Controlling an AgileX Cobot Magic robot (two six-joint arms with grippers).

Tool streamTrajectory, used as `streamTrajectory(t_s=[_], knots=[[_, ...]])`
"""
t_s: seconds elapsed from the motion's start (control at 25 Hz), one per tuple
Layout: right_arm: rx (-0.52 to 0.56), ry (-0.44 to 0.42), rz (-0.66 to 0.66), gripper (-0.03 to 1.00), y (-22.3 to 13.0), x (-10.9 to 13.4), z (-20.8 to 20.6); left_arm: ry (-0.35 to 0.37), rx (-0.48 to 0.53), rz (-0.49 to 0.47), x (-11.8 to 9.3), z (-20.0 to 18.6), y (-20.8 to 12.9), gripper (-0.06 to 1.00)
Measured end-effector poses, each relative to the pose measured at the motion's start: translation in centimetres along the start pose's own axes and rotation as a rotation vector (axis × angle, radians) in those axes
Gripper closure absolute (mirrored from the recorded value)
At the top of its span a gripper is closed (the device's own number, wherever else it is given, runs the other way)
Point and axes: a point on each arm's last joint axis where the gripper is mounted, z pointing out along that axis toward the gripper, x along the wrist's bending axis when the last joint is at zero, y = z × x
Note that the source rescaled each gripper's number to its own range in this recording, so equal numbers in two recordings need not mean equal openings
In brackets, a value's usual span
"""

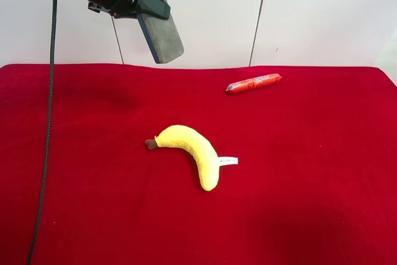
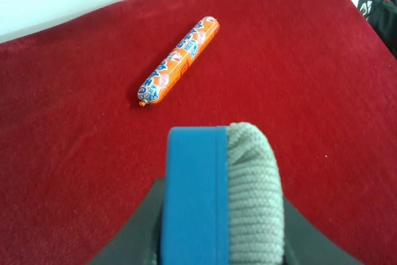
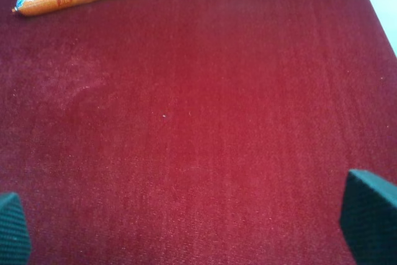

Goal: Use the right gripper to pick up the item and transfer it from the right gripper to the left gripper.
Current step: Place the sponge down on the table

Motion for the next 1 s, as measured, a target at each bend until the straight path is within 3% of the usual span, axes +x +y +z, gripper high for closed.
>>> streamTrajectory(t_s=[1.0], knots=[[0.0, 0.003, 0.002, -0.03, 0.0, 0.02, 0.0, 0.026, -0.04, -0.003, 0.24, -0.01, 0.36, 0.92]])
